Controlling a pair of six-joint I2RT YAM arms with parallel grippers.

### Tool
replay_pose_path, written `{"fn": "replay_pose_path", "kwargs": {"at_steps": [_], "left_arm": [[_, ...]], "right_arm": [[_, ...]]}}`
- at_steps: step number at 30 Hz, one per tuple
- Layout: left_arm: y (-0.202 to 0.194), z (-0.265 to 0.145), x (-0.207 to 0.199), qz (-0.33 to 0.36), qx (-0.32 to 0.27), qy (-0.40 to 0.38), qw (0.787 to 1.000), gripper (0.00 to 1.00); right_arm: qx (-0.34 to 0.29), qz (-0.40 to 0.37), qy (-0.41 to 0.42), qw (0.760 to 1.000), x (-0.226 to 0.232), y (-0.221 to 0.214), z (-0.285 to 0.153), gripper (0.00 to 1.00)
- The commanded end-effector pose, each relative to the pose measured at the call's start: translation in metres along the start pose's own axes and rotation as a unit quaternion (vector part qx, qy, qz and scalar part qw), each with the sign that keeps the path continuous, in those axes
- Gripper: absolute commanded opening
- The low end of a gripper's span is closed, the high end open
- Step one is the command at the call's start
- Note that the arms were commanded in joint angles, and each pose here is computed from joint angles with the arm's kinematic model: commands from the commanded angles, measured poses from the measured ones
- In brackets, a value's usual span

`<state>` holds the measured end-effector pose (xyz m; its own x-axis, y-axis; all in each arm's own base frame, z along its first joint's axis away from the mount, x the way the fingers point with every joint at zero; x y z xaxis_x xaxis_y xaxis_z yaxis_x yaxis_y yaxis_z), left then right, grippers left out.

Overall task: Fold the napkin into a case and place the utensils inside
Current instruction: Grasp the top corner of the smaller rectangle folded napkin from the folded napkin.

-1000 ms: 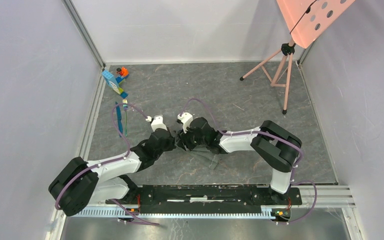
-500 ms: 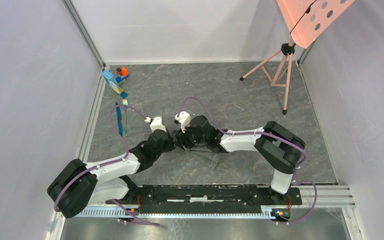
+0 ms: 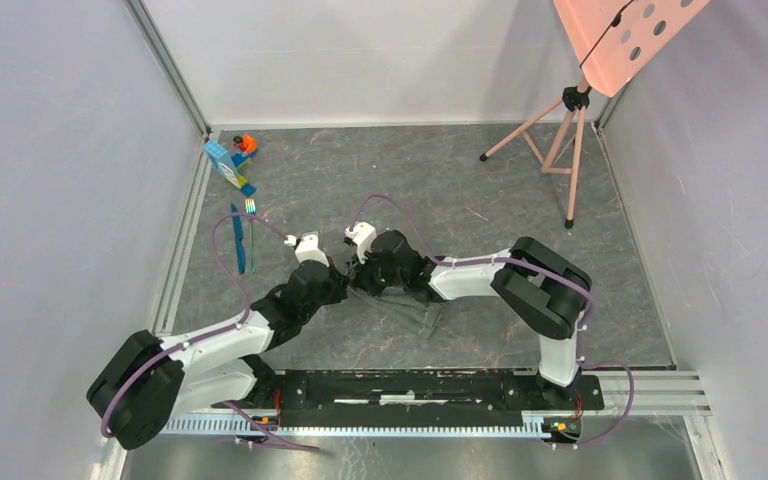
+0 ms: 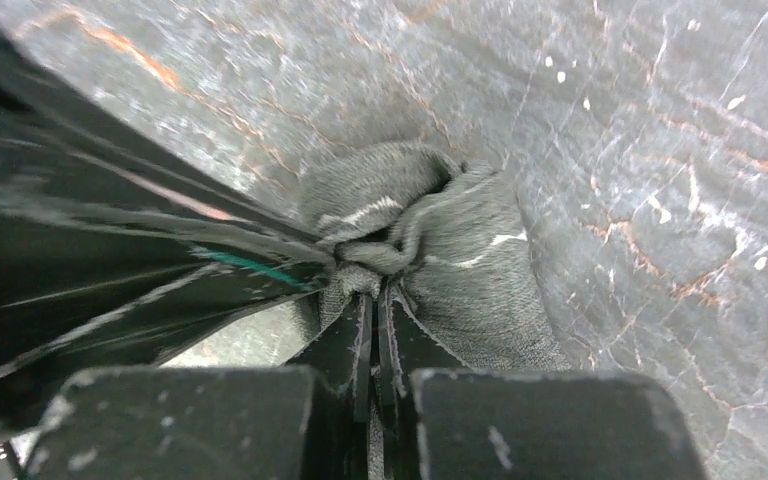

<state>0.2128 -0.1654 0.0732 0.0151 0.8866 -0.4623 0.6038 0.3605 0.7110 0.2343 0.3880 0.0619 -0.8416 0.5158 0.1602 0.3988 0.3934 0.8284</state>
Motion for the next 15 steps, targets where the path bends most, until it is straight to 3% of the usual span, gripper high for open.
{"fn": "replay_pose_path", "kwargs": {"at_steps": [1, 6, 9, 12, 15], "left_arm": [[0.03, -0.01, -0.028, -0.023, -0.049, -0.064, 0.996, 0.02], [0.025, -0.008, -0.026, -0.031, -0.037, -0.057, 0.997, 0.02], [0.016, -0.003, -0.017, -0.036, -0.024, -0.036, 0.998, 0.02], [0.011, -0.002, -0.006, -0.035, -0.023, -0.02, 0.999, 0.02], [0.01, -0.003, -0.001, -0.03, -0.022, -0.014, 0.999, 0.02]], "right_arm": [[0.052, 0.021, -0.023, 0.998, 0.001, -0.023, 0.009, 0.02], [0.085, 0.013, -0.009, 0.996, 0.004, -0.021, 0.03, 0.05], [0.094, 0.019, 0.001, 0.995, 0.001, -0.021, 0.031, 0.21], [0.059, 0.037, 0.016, 0.997, -0.003, -0.012, 0.008, 0.36], [0.04, 0.044, 0.048, 0.997, -0.002, 0.0, -0.01, 0.43]]}}
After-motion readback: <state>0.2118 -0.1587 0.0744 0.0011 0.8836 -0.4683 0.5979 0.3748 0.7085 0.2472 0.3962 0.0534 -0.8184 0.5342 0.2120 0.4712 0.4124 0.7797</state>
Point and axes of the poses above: each gripper's point midway between its finger pads, its own z axis out along the fingers, its own x axis along the line the jaws close on, y = z × x, the point moved 4 cm from there along -z, back along the fingers, and after that the axes turned 3 degrees about -z, right-handed, at the moved point
